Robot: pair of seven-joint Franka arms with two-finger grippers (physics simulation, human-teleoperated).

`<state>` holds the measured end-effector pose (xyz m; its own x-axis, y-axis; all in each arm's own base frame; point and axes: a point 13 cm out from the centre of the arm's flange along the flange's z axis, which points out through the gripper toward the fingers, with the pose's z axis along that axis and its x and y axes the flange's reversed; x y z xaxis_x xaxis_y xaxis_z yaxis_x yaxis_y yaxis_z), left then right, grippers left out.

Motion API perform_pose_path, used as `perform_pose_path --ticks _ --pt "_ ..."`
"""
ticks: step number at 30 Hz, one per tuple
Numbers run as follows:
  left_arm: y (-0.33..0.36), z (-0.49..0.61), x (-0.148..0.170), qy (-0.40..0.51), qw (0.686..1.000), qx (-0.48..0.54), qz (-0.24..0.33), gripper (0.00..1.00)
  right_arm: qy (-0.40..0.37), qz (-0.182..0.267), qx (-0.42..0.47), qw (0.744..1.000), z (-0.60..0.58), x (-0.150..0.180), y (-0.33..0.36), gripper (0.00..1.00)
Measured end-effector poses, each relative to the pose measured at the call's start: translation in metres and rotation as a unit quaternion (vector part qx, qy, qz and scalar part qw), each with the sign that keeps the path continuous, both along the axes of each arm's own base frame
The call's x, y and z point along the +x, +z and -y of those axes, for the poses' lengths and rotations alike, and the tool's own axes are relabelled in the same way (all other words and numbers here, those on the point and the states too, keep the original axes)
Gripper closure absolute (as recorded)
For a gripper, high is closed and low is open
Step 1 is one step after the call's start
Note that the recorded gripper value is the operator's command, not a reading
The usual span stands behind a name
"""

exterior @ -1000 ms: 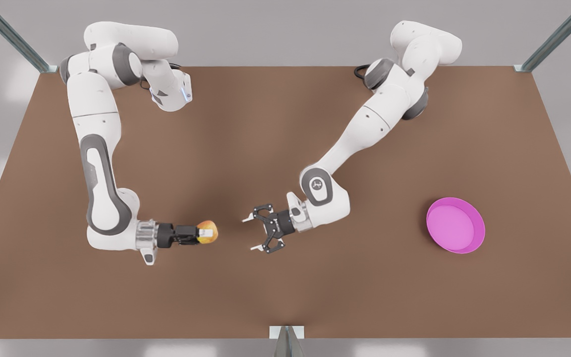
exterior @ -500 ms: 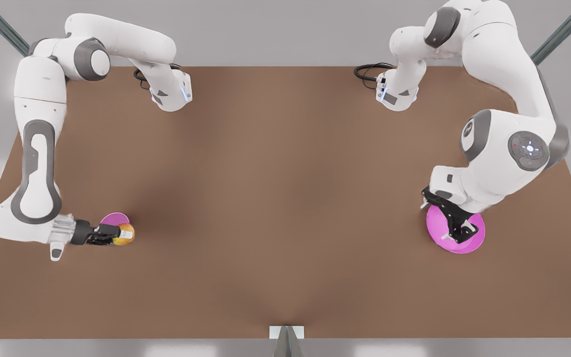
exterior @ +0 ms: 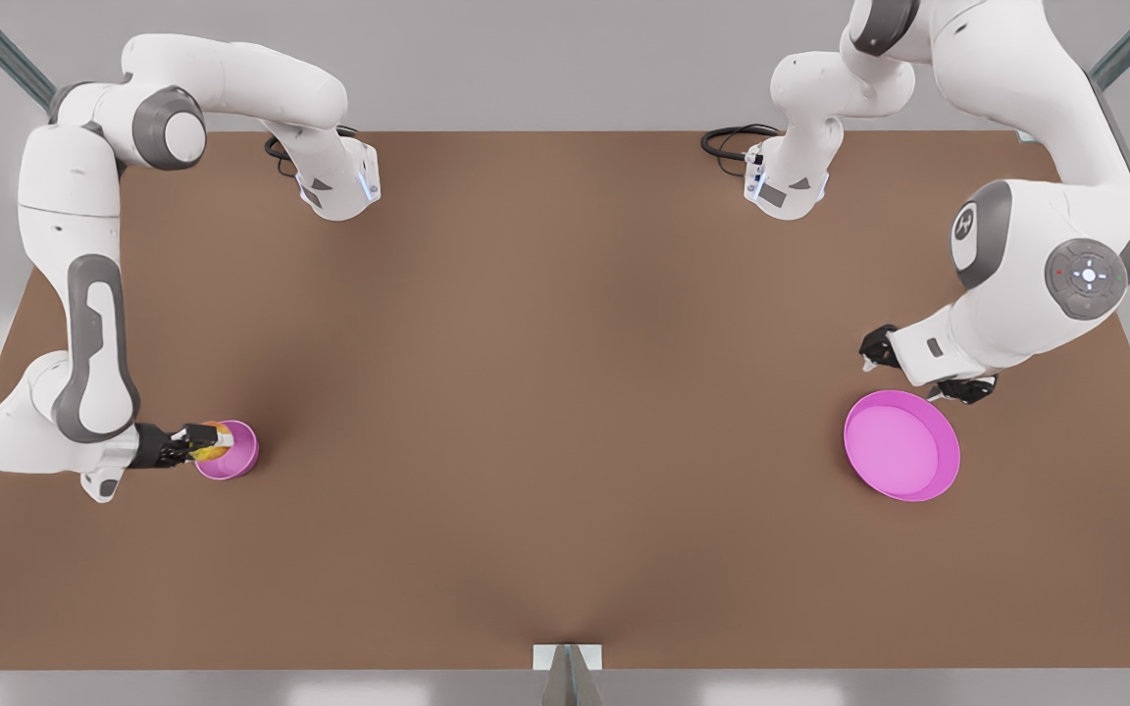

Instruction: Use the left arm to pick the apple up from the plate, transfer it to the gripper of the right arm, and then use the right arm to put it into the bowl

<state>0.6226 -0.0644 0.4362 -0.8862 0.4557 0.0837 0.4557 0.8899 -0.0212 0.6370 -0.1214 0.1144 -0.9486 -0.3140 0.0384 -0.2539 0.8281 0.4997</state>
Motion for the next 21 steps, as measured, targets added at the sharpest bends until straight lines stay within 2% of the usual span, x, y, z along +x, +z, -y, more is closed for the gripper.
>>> perform_pose_path --ticks 1,6,9,12,14,15,17,19,21 --pt "-0.003 -0.001 0.0 0.013 1.0 0.002 -0.002 0.0 0.003 0.001 -0.003 1.0 0.002 0.0 -0.001 0.0" --pt "-0.012 -0.004 0.001 0.07 0.997 0.008 -0.01 0.0 0.016 0.011 -0.011 1.0 0.008 0.002 0.001 0.0" --pt "-0.017 -0.004 0.002 0.1 0.995 0.012 -0.014 0.0 0.033 0.049 -0.045 0.997 0.024 0.026 0.041 0.0" --pt "-0.025 0.001 0.006 0.12 0.993 0.014 -0.017 0.0 0.075 0.146 -0.139 0.977 0.028 0.069 0.195 0.0" --pt "-0.026 0.005 0.009 0.13 0.991 0.015 -0.015 0.0 0.12 0.194 -0.201 0.953 -0.026 0.072 0.296 0.0" --pt "-0.026 0.007 0.01 0.135 0.991 0.015 -0.015 0.0 0.134 0.206 -0.216 0.945 -0.056 0.067 0.328 0.0" --pt "-0.028 0.01 0.011 0.144 0.989 0.016 -0.015 0.0 0.139 0.201 -0.231 0.942 -0.096 0.047 0.36 0.0" --pt "-0.029 0.012 0.013 0.153 0.988 0.017 -0.014 0.0 0.128 0.162 -0.26 0.943 -0.106 -0.009 0.364 0.0" --pt "-0.029 0.012 0.013 0.162 0.987 0.017 -0.012 0.0 0.092 0.14 -0.263 0.95 -0.107 -0.04 0.364 0.0"
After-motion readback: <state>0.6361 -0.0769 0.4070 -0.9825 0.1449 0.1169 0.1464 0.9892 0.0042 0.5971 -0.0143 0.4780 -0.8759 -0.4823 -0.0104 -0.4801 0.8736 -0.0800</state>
